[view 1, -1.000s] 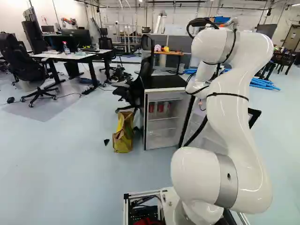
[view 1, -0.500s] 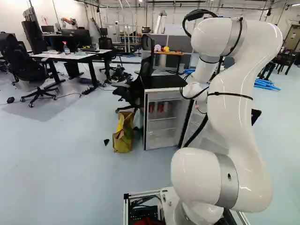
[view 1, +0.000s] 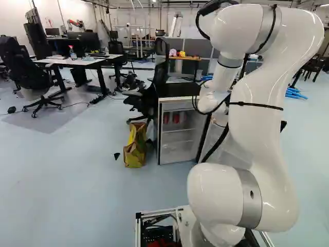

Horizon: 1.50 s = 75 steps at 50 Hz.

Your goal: Grab a drink from the fridge

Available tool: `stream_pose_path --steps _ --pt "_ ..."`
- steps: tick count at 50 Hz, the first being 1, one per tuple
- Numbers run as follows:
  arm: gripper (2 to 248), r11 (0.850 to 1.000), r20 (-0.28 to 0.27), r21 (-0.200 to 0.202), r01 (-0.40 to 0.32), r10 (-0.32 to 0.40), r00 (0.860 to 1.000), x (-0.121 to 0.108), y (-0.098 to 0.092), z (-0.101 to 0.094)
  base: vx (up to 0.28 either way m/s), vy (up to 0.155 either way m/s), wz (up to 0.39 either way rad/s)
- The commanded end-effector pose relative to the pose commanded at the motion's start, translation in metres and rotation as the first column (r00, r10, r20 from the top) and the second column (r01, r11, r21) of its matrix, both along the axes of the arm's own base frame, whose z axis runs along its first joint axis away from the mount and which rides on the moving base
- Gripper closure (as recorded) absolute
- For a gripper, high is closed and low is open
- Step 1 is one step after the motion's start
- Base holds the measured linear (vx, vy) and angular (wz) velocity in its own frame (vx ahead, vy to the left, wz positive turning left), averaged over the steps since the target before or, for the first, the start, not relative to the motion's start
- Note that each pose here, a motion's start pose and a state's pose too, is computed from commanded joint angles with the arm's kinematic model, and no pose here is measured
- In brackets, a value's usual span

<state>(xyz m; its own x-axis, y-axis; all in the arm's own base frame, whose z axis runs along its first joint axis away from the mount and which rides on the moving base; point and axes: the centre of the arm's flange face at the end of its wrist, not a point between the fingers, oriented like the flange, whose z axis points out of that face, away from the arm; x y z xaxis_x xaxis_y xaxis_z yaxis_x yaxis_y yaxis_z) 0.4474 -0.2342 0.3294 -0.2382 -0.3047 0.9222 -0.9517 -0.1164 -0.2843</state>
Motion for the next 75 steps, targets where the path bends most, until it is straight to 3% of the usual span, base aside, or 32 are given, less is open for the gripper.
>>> stream_pose_path --steps 9,18,28,37,46,55,64,75 --pt "3 0.994 -0.029 -0.01 -0.108 0.108 0.994 -0.01 0.015 0.003 0.0 0.0 0.0" --pt "3 0.976 -0.057 -0.016 -0.215 0.214 0.975 -0.021 0.031 0.006 0.0 0.0 0.0" --pt "3 0.943 -0.087 -0.021 -0.333 0.33 0.94 -0.033 0.05 0.009 0.0 0.0 0.0" --pt "3 0.9 -0.113 -0.026 -0.434 0.429 0.896 -0.045 0.066 0.011 0.0 0.0 0.0" --pt "3 0.847 -0.136 -0.036 -0.53 0.521 0.842 -0.057 0.083 0.014 0.0 0.0 0.0" --pt "3 0.783 -0.16 -0.039 -0.621 0.609 0.777 -0.07 0.101 0.015 0.0 0.0 0.0" --pt "3 0.708 -0.183 -0.032 -0.705 0.69 0.701 -0.083 0.118 0.016 0.0 0.0 0.0" --pt "3 0.605 -0.21 -0.02 -0.796 0.775 0.595 -0.101 0.139 0.016 0.0 0.0 0.0"
